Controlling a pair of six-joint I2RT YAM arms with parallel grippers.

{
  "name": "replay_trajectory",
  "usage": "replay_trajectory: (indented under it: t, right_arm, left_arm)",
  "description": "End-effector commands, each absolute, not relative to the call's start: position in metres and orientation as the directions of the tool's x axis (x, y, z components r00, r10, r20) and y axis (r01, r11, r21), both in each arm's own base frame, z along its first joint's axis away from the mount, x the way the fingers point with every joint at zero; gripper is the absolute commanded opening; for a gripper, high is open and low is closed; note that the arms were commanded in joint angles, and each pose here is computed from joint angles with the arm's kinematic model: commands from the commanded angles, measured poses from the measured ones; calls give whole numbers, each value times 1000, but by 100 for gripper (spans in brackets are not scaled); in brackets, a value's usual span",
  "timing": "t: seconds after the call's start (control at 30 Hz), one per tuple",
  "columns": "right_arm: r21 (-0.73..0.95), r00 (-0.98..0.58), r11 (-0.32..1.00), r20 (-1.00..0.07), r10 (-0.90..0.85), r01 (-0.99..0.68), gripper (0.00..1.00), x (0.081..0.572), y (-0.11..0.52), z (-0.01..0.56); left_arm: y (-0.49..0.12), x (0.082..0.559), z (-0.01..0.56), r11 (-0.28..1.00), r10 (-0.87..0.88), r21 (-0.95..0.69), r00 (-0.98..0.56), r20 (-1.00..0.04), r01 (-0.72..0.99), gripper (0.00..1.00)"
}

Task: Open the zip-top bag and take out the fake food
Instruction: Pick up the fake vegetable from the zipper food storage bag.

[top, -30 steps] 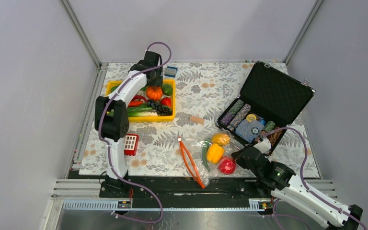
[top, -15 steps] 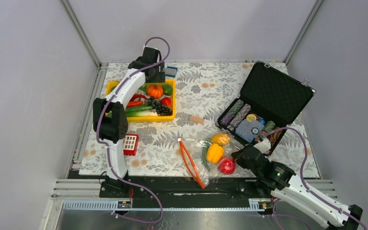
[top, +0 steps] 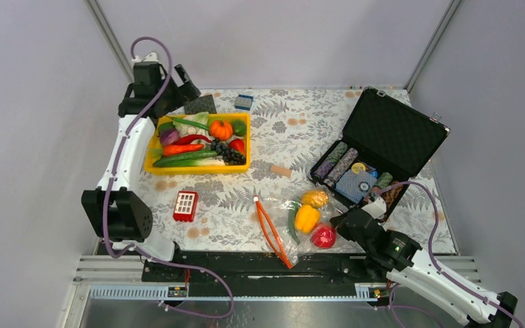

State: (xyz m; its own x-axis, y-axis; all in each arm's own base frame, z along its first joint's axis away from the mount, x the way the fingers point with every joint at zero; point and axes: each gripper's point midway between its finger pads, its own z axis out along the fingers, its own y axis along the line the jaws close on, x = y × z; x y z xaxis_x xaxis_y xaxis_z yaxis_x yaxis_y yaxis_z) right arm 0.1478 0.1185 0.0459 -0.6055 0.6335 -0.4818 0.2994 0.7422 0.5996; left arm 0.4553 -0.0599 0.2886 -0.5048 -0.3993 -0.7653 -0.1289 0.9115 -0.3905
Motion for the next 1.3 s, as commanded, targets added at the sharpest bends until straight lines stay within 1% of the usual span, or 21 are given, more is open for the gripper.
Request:
replay_trajectory:
  t: [0.0,0.17,0.23,0.3,0.4,0.5,0.57,0.67,0.9,0.97,1.07,1.13,1.27]
  right_arm:
    - [607,-604,739,-483,634,291,0,149,120,50]
    - [609,-599,740,-489,634,286,0,150,120,53]
    - [606,-600,742,-491,632,286,0,150,120,54]
    - [603,-601,745,-492,630,287,0,150,120,53]
    - [602,-603,745,-490,629,287,0,150,120,53]
    - [604,-602,743,-489,631,289,0,150,120,54]
    - [603,-603,744,-490,630,288,0,150,120,54]
    - [601,-602,747,-493,628,286,0,150,120,54]
    - [602,-603,749,-498,624,277,0,150,120,55]
    - [590,-607,767,-522,599,250,0,151,120,60]
    - [548,-614,815,-582,533,187,0,155,120,80]
    - [510,-617,848,-623,481,146,0,161,122,93]
    - [475,-615,879,-683,395,37,0,176,142,124]
  left_arm:
    - [-57,444,278,819,-522,-560,-562,-641,-121,99]
    - [-51,416,286,860,-457,-505,-543,-705,-69,99]
    - [-52,409,290,849,-461,-527,-528,-713,-29,98]
    - [-49,404,290,822,-496,-570,-512,-701,-15,99]
    - [-39,402,280,782,-557,-621,-508,-657,-53,99]
    - [-33,400,266,770,-573,-630,-551,-607,-106,99]
    - [-32,399,259,768,-577,-627,-562,-593,-128,99]
    - [-34,397,263,737,-594,-671,-545,-592,-74,99]
    - [-23,389,290,639,-700,-769,-399,-592,19,99]
    - [-21,386,290,624,-716,-782,-393,-577,12,99]
    - [-24,384,281,620,-708,-784,-454,-540,-34,99]
    - [-30,380,282,620,-685,-784,-495,-534,-13,98]
    - [-48,356,294,659,-625,-750,-518,-584,52,96]
